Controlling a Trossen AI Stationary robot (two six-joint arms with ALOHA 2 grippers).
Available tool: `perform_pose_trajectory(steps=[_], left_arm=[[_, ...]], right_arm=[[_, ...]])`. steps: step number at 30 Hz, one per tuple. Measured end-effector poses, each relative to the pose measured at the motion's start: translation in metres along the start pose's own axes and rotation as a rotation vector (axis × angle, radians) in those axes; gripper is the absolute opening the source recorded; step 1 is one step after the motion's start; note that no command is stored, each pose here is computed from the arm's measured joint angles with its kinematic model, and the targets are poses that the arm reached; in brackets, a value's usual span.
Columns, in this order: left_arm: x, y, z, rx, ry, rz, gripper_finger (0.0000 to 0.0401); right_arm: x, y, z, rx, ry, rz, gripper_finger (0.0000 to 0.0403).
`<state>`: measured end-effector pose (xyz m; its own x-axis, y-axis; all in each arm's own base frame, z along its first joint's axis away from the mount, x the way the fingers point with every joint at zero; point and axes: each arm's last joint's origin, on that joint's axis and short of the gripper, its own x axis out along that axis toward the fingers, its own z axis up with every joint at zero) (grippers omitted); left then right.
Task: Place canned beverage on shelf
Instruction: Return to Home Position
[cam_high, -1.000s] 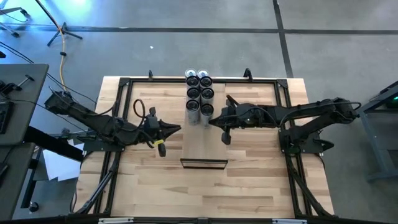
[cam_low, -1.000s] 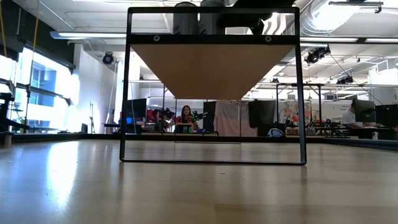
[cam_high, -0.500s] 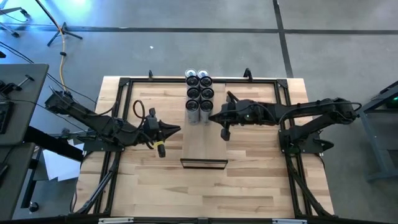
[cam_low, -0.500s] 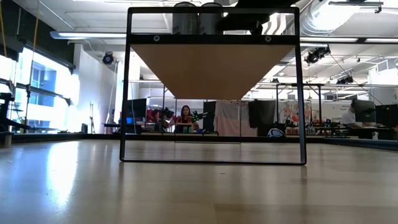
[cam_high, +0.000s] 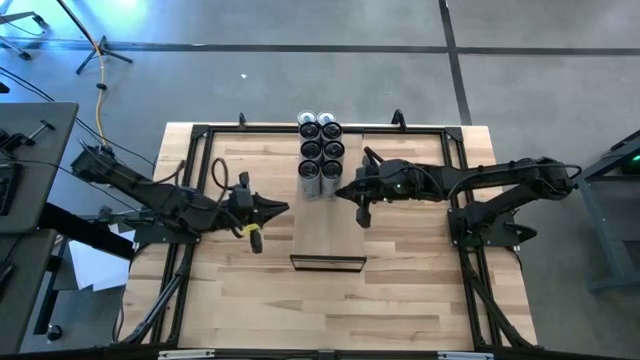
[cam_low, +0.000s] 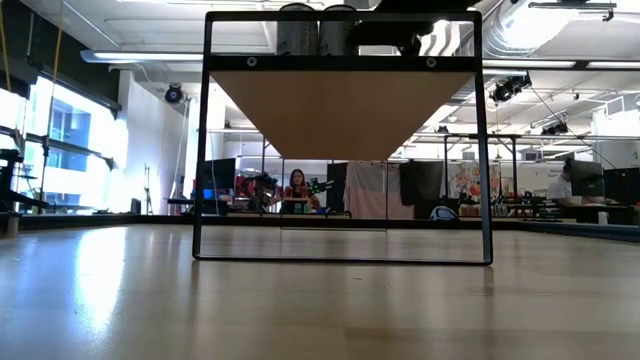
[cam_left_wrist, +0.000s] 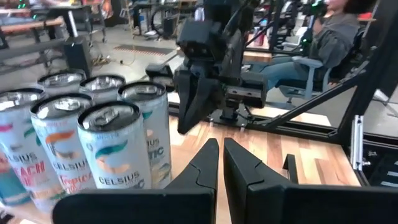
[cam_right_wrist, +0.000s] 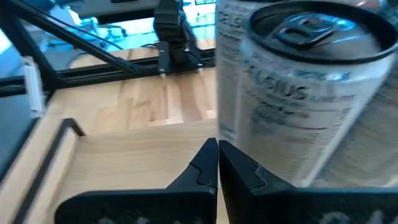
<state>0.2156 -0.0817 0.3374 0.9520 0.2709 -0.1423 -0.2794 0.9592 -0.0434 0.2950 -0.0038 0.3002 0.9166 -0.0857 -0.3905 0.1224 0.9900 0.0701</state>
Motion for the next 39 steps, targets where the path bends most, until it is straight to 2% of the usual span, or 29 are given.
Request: perform_pose_trajectory(steps=[10,18,28,34,39], left_arm=[[-0.031,0.030,0.028,0.048,-0.121,-0.032,0.0000],[-0.043,0.070,0.041,0.054,-0.200,-0.102,0.0000],[-0.056,0.108,0.001,-0.074,-0.247,-0.136,0.0000],[-0.059,0.113,-0.030,-0.212,-0.357,-0.157,0.0000],[-0.050,0.114,-0.068,-0.309,-0.395,-0.180,0.0000]], right_arm=[[-0.013,0.004,0.009,0.087,-0.043,0.135,0.0000],[-0.053,0.004,0.027,0.126,-0.151,0.217,0.0000],[-0.105,-0.001,0.033,0.165,-0.204,0.166,0.0000],[-0.124,-0.004,0.025,0.189,-0.146,0.141,0.0000],[-0.138,-0.006,0.017,0.196,-0.087,0.148,0.0000]])
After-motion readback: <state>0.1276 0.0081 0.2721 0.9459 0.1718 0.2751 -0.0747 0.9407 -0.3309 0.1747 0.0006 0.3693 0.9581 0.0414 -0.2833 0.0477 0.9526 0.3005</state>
